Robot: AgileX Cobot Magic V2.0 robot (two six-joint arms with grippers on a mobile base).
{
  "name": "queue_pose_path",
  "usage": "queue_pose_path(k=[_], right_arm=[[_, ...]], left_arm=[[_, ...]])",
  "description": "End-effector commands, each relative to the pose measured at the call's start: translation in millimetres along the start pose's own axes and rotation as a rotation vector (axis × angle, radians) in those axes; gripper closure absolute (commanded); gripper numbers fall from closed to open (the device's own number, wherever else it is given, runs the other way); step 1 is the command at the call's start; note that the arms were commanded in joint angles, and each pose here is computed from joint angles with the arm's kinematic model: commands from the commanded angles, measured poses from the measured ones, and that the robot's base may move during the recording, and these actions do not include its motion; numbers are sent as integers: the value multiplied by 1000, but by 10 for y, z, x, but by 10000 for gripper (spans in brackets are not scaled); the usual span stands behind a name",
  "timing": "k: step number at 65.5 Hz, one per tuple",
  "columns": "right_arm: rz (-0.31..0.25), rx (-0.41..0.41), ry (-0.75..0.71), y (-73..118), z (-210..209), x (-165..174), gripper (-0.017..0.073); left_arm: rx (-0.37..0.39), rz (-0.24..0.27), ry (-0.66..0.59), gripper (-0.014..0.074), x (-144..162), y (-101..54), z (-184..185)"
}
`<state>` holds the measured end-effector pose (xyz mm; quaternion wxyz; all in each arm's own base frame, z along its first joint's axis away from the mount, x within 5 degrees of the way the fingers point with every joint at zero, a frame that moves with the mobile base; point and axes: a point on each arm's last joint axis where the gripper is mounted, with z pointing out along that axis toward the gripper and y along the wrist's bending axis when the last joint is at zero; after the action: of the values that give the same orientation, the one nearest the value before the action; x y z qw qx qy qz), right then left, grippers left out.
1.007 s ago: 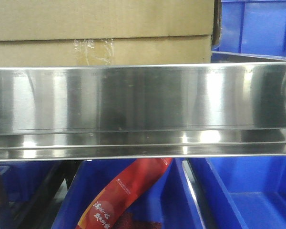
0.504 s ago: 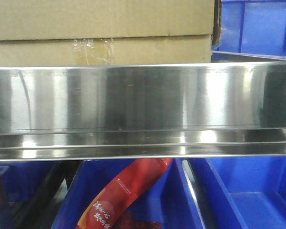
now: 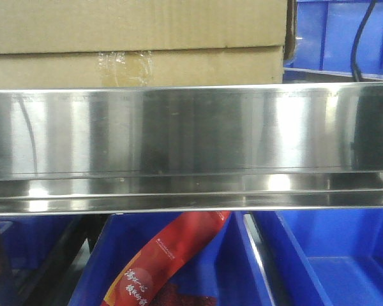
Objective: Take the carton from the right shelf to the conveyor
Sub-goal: 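Close both grippers on the carton's side walls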
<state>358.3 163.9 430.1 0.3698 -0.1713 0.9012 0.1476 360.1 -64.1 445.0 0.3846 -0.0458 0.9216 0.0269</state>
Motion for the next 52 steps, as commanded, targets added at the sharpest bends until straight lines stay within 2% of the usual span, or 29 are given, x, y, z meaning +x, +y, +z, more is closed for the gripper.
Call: queue_pose_path(k=[1,17,20,24,29,41,48,52], right_arm=[[-9,15,-20,-9,33,-26,20],[-6,19,8,-31,184,-4,22],[-7,20,6,-32,183,-6,48],[-9,23,-1,-34,183,-12,113],[-9,22,-4,-34,183,-15,237],[-9,22,-4,-34,183,-15,641],[-8,24,-4,-36,183,-15,622],[-7,28,-4,-44,173,-15,625]], left_arm=[[-16,-19,-5,129,-25,67,17],[-42,-50,15,129,-37,209,87],[-43,-51,17,129,-38,211,105],[-43,-39,19,129,-38,207,126],[-46,-20,30,129,-31,198,171],[-37,-22,68,129,-3,164,290],[-27,-25,80,157,6,145,330],[-26,-26,81,237,7,144,330]])
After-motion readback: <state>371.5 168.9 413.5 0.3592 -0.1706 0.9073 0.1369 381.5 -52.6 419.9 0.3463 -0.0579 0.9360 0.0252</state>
